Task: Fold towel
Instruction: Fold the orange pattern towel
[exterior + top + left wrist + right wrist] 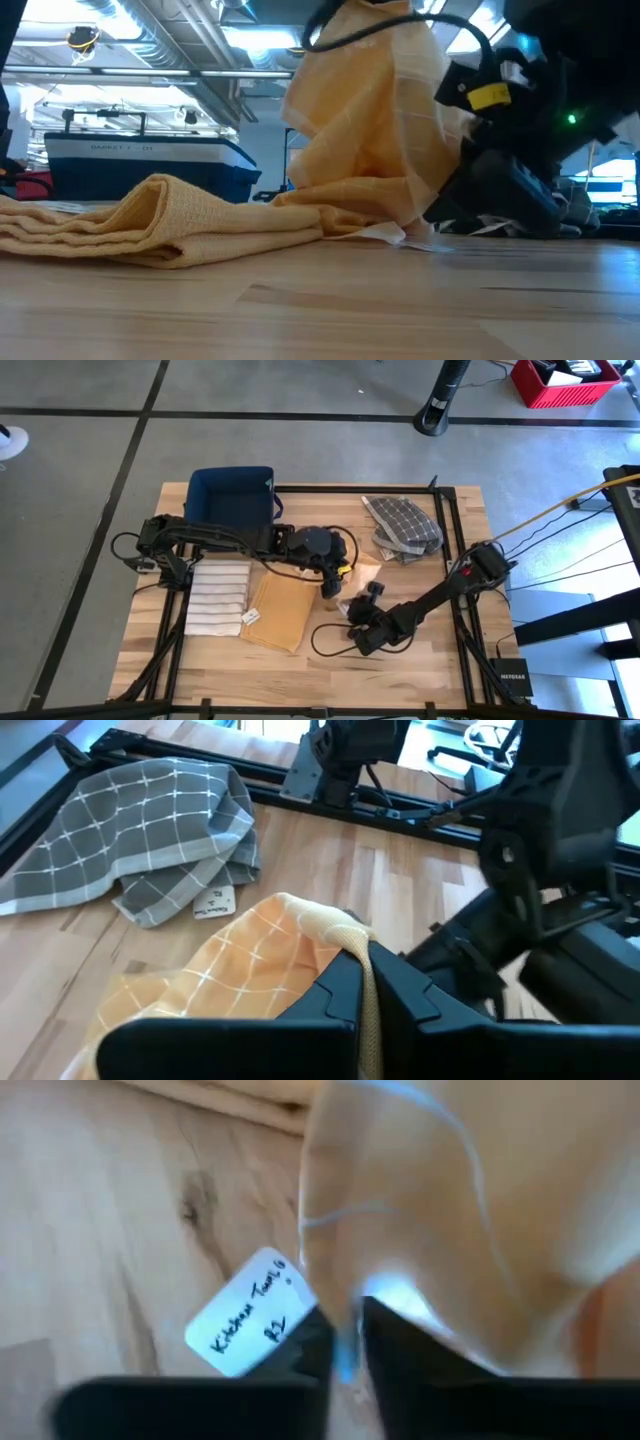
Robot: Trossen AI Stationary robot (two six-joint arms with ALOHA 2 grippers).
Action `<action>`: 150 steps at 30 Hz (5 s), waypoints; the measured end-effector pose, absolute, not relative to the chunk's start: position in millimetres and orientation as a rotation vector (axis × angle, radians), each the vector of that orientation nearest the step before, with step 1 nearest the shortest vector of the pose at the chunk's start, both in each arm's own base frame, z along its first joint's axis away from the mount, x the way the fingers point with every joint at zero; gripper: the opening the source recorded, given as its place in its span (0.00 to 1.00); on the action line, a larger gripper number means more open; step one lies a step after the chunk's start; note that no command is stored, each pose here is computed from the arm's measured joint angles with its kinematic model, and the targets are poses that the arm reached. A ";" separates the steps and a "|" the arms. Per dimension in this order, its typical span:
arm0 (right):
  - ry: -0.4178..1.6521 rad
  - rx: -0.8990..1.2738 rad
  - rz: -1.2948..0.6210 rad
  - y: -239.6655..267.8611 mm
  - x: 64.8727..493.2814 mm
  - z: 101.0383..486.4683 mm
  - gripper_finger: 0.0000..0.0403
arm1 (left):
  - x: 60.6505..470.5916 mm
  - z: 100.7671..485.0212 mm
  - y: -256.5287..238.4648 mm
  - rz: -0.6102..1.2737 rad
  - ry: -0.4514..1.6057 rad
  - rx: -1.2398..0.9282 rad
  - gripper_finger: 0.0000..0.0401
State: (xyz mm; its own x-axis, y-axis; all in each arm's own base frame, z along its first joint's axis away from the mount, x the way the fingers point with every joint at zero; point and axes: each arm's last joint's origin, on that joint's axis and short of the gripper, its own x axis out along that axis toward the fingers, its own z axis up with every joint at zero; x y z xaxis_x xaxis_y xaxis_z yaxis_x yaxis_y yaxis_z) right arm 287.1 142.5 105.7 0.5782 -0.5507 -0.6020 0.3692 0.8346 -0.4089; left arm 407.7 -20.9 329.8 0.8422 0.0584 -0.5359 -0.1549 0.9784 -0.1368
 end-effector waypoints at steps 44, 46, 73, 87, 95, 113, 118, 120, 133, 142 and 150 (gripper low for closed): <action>0.790 -0.104 -0.526 224.0 158.6 159.2 0.01 | 337.9 235.2 -99.9 0.335 1.179 0.409 0.31; 0.786 -0.106 -0.525 224.1 158.7 159.2 0.02 | 333.6 220.9 -93.3 0.332 1.217 0.531 0.31; 0.775 -0.090 -0.511 226.4 160.2 158.6 0.02 | 347.5 216.5 -142.0 -0.110 1.013 0.091 0.31; 0.775 -0.082 -0.509 227.0 160.5 158.5 0.01 | 301.4 200.7 -209.8 -0.086 1.127 0.044 0.31; 0.767 -0.079 -0.508 227.3 160.9 158.6 0.01 | 278.2 200.6 -240.1 0.027 0.958 0.264 0.31; 0.758 -0.087 -0.498 228.1 161.5 158.6 0.01 | 282.5 180.3 -248.7 0.066 0.946 0.334 0.31; 0.756 -0.079 -0.496 228.6 161.9 158.5 0.02 | 276.2 182.4 -257.4 0.034 0.934 0.344 0.31; 0.755 -0.075 -0.494 228.9 162.0 158.5 0.02 | 272.5 176.5 -255.7 0.045 0.950 0.338 0.31; 0.746 -0.076 -0.493 229.2 162.4 158.7 0.03 | 268.7 160.5 -249.5 0.017 0.934 0.470 0.31; 0.746 -0.077 -0.493 229.2 162.4 158.7 0.03 | 273.2 139.5 -257.8 -0.033 0.947 0.506 0.31; 0.746 -0.077 -0.493 229.2 162.4 158.7 0.03 | 273.6 129.7 -259.0 -0.006 0.937 0.574 0.31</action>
